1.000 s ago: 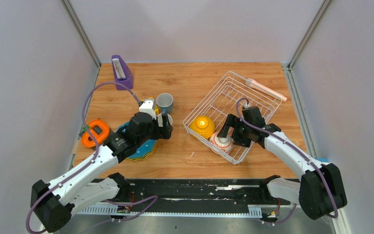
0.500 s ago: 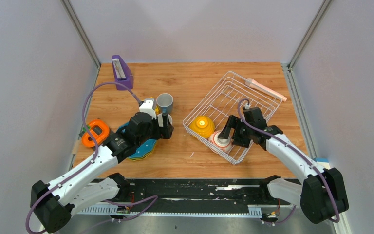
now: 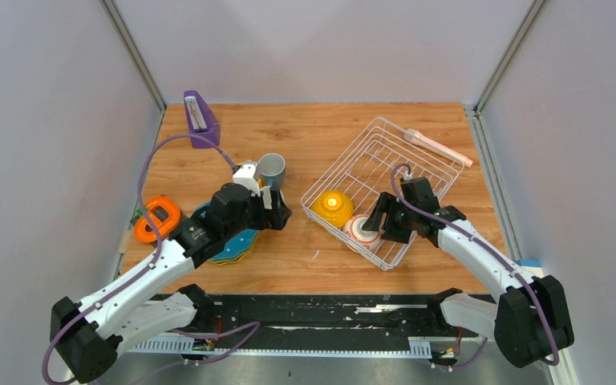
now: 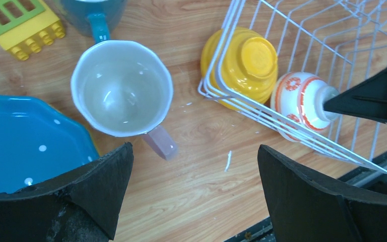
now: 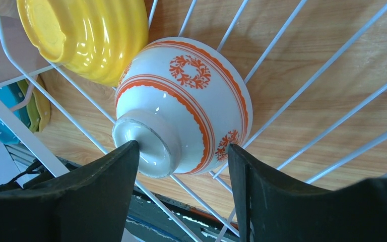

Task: Unload the mixed dishes from the dish rack
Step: Pick up the bowl from the dish rack.

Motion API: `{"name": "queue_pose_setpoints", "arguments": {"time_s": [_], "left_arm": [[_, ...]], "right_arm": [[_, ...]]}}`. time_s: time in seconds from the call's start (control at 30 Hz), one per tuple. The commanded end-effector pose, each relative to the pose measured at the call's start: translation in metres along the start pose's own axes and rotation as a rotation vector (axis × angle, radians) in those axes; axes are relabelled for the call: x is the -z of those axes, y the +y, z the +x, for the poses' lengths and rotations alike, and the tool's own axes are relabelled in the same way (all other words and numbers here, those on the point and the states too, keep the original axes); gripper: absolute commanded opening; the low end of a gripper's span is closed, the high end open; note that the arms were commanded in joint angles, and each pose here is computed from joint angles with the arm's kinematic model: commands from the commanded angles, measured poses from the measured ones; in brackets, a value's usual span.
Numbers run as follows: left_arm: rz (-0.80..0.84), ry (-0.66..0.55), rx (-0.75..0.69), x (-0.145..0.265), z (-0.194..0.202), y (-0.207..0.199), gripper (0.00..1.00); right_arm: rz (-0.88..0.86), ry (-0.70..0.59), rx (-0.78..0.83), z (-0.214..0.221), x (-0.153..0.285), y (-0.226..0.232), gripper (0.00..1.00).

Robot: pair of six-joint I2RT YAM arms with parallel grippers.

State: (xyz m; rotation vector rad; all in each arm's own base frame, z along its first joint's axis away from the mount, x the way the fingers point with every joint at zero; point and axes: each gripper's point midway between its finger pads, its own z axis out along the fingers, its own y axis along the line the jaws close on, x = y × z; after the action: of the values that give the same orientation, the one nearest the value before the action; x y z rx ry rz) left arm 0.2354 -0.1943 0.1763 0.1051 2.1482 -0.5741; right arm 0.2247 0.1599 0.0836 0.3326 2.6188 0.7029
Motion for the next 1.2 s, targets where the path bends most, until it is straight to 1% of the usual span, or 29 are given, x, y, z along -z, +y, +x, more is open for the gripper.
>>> {"name": "queue_pose_setpoints", "arguments": {"time_s": [0.0, 0.07, 0.1, 0.23, 0.33, 0.4, 0.67, 0.7, 0.73, 0.77, 0.87, 1.03, 1.17], "left_arm": [[0.175, -0.096, -0.011, 0.013, -0.040, -0.042, 1.00], [0.225, -0.112, -0.019, 0.015, -0.048, -0.053, 1.00], [0.274, -0.117, -0.024, 0.019, -0.052, -0.064, 1.00], [0.368, -0.115, -0.039, 0.023, -0.061, -0.085, 1.00], [0.392, -0.092, -0.047, 0.016, -0.063, -0.094, 1.00], [0.403, -0.063, -0.051, 0.010, -0.059, -0.097, 1.00], [0.462, 0.037, -0.080, -0.012, -0.045, -0.121, 1.00], [0.465, 0.058, -0.090, -0.017, -0.039, -0.124, 1.00], [0.471, 0.059, -0.096, -0.018, -0.040, -0.127, 1.00], [0.473, 0.078, -0.103, -0.023, -0.035, -0.130, 1.00], [0.497, 0.105, -0.120, -0.029, -0.031, -0.143, 1.00], [0.520, 0.173, -0.138, -0.046, -0.013, -0.157, 1.00], [0.540, 0.221, -0.142, -0.058, -0.001, -0.171, 1.00]], "right_arm": [[-0.034, -0.025, 0.014, -0.006, 0.005, 0.009, 0.64], [-0.038, -0.028, 0.008, -0.005, 0.007, 0.008, 0.58], [-0.038, -0.030, 0.001, -0.005, 0.007, 0.007, 0.54], [-0.038, -0.029, -0.018, -0.003, 0.008, 0.002, 0.39], [-0.044, -0.029, -0.029, -0.003, 0.008, -0.001, 0.34], [-0.051, -0.028, -0.037, -0.002, 0.009, -0.002, 0.30], [-0.107, -0.040, -0.081, -0.001, 0.013, -0.009, 0.13], [-0.116, -0.042, -0.085, -0.001, 0.015, -0.010, 0.09], [-0.126, -0.045, -0.086, -0.001, 0.016, -0.009, 0.03], [-0.133, -0.049, -0.089, -0.002, 0.017, -0.010, 0.00], [-0.160, -0.058, -0.095, -0.001, 0.020, -0.010, 0.00], [-0.165, -0.075, -0.123, -0.002, 0.021, -0.018, 0.00], [-0.201, -0.090, -0.135, -0.004, 0.024, -0.018, 0.00]]}}
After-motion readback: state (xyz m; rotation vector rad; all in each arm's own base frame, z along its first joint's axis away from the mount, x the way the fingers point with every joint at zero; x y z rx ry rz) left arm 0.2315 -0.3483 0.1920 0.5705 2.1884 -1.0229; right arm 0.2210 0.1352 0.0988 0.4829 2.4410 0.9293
